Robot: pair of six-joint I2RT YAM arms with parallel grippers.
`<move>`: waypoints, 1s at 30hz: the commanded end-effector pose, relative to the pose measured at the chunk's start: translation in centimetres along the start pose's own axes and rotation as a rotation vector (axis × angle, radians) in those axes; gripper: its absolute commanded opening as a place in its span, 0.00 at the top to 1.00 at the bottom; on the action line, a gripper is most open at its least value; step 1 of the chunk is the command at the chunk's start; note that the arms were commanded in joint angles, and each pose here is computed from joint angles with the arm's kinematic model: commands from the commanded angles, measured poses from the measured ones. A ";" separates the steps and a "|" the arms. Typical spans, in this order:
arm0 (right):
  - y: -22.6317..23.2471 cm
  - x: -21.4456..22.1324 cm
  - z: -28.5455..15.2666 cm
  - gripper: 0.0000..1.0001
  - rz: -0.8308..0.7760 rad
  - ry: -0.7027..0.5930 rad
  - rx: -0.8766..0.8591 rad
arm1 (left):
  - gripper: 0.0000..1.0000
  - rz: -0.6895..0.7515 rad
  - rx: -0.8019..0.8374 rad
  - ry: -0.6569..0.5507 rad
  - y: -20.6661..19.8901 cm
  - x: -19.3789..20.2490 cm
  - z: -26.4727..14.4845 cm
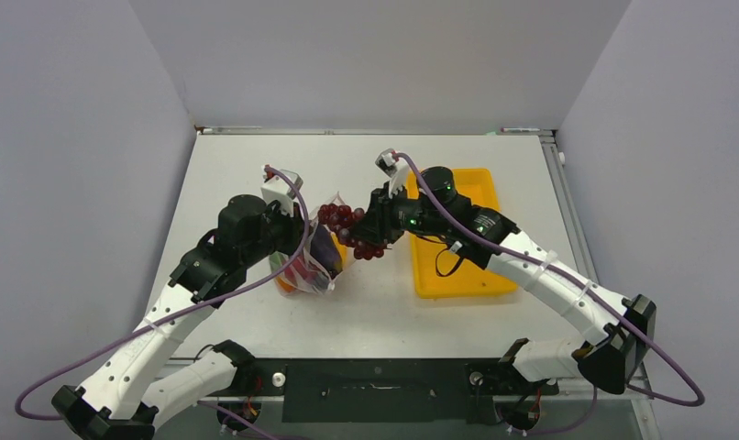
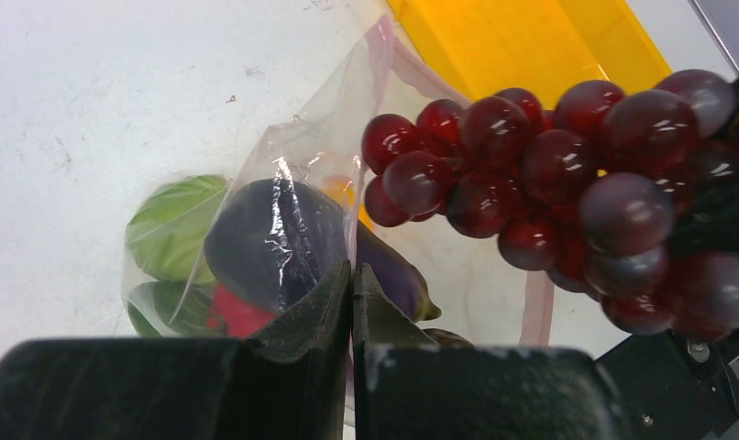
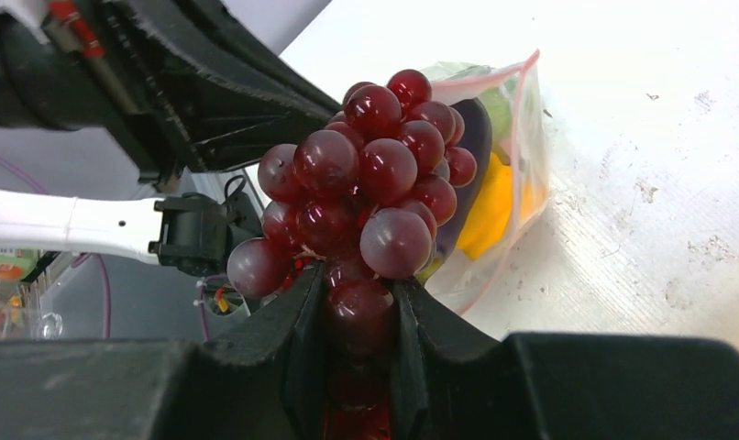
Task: Place the food in the zip-top bag and seal the zipper
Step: Place the fake fruit in the zipper food storage bag.
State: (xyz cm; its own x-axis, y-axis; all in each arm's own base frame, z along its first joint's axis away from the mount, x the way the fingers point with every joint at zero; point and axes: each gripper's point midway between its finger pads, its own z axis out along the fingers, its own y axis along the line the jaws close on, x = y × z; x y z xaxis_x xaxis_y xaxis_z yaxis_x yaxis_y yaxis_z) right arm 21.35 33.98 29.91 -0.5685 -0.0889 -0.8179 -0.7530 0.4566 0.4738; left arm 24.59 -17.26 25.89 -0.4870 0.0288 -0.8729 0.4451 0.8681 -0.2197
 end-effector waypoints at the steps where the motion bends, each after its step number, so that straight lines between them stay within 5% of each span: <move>1: 0.5 -1.5 1.2 0.94 0.018 -0.014 0.020 | 1.00 -0.001 0.007 -0.044 -0.3 -1.2 -0.5; 30: -1.2 0.3 7.6 0.95 0.084 0.052 0.159 | 1.00 0.001 0.056 -0.049 -1.2 -1.3 -0.8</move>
State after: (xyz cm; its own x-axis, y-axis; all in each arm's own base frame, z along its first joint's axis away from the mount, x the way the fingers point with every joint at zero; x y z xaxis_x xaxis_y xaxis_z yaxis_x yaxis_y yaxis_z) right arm 23.37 38.55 24.16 -0.6704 -0.1766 -0.7207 -0.6464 0.6160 0.4503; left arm 24.23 -17.28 26.42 -0.4750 0.0212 -0.8797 0.4571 0.8602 -0.2260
